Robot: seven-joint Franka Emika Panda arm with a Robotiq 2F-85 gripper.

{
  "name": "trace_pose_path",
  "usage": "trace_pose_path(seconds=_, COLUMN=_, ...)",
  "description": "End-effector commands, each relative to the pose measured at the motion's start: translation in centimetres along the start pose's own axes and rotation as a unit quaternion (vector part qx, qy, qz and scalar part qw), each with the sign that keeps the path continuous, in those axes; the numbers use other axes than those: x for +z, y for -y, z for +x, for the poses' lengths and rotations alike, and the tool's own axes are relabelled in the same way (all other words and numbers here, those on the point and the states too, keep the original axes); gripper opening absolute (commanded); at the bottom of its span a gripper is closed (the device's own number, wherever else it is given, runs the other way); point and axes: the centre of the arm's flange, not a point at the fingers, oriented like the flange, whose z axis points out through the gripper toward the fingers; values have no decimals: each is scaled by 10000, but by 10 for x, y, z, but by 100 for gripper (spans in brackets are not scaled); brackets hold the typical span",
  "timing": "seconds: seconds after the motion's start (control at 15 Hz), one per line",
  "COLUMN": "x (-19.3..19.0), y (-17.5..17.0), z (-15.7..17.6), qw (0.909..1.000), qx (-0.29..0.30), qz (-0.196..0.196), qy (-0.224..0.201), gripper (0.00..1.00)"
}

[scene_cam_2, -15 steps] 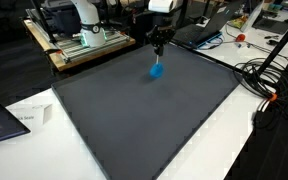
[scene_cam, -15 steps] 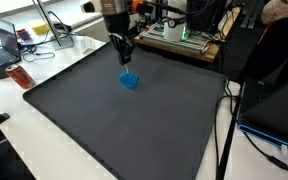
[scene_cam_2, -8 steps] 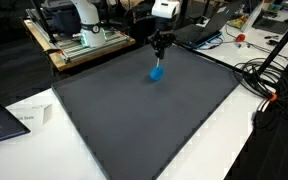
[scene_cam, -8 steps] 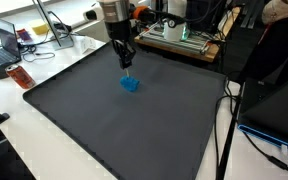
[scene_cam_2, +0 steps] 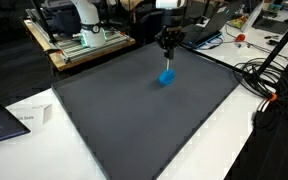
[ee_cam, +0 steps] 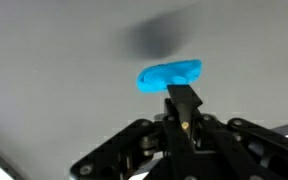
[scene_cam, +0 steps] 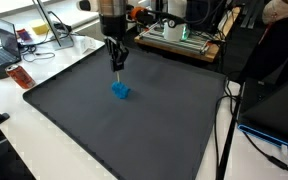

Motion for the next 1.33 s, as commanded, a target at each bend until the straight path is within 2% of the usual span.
trace_pose_path(seconds=0.0, x=8, y=4, z=11, qw=9987, qx=257, qz=-146, qy=-415, gripper=3)
trace_pose_path(seconds=0.2, x=25, y=5, z=12, qw=9978, qx=315, qz=-340, qy=-484, gripper=3)
trace_pose_path(seconds=0.53, x=40, y=5, z=1, qw=9966, qx=335, qz=-677, qy=-342, gripper=3)
trace_pose_path(seconds=0.87, x=22, y=12, z=-10, qw=9941, qx=292, qz=-804, qy=-666, gripper=3)
trace_pose_path(seconds=1.27, x=1, y=20, z=-28, qw=9938, qx=195, qz=-870, qy=-658, gripper=3)
